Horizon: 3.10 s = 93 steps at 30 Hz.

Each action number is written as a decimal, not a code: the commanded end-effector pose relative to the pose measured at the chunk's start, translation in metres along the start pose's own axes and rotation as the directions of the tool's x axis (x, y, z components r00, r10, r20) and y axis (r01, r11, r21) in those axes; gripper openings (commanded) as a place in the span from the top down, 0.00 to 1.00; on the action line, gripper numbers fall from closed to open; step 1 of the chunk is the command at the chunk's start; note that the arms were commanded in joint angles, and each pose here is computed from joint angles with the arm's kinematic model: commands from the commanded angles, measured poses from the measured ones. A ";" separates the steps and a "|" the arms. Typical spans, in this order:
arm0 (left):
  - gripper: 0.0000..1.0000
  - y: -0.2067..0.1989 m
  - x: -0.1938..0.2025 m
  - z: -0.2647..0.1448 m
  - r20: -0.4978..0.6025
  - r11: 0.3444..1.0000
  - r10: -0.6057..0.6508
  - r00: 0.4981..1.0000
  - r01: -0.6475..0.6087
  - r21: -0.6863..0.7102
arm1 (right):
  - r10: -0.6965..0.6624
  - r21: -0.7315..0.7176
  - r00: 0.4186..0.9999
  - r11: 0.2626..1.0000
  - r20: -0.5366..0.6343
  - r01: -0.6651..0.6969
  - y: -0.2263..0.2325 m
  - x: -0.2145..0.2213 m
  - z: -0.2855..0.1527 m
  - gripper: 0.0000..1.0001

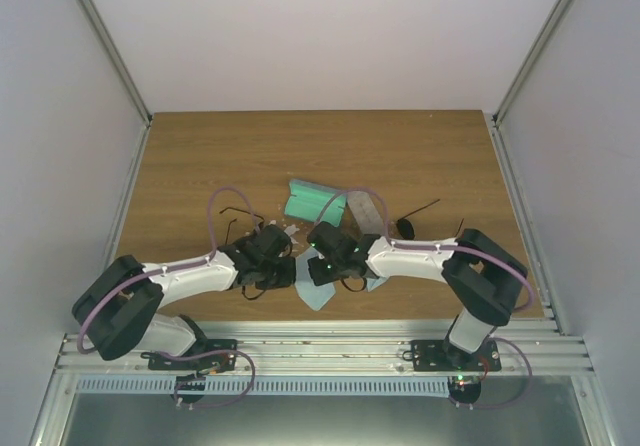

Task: Organize the sunglasses
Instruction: Adjust the glasses cleaning cloth at the center of the board.

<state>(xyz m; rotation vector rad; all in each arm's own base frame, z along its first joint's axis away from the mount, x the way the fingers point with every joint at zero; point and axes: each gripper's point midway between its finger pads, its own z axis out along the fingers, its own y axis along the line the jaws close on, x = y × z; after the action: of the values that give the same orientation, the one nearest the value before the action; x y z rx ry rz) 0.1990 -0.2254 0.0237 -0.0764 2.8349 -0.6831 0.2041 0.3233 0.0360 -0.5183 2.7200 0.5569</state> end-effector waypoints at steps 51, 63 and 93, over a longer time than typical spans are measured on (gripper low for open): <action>1.00 0.005 0.000 -0.009 0.005 0.998 -0.055 0.998 0.055 0.029 | -0.142 0.645 0.985 0.763 0.100 0.045 -0.069 0.016 -0.028 0.44; 1.00 -0.004 0.001 -0.011 -0.008 0.997 -0.035 0.999 0.036 0.068 | 0.048 0.668 0.976 0.722 0.212 -0.181 -0.102 0.008 -0.064 0.45; 0.67 -0.007 -0.021 -0.041 0.082 0.993 -0.033 0.996 0.023 0.116 | 0.003 0.233 0.976 0.971 -0.216 0.049 -0.048 0.100 -0.013 0.84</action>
<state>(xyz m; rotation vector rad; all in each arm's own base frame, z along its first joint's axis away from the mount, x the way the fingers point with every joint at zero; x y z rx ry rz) 0.2043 -0.2004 0.0607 -0.1960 2.7454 -0.7604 0.1384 0.3135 0.0179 -0.7312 2.7853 0.5231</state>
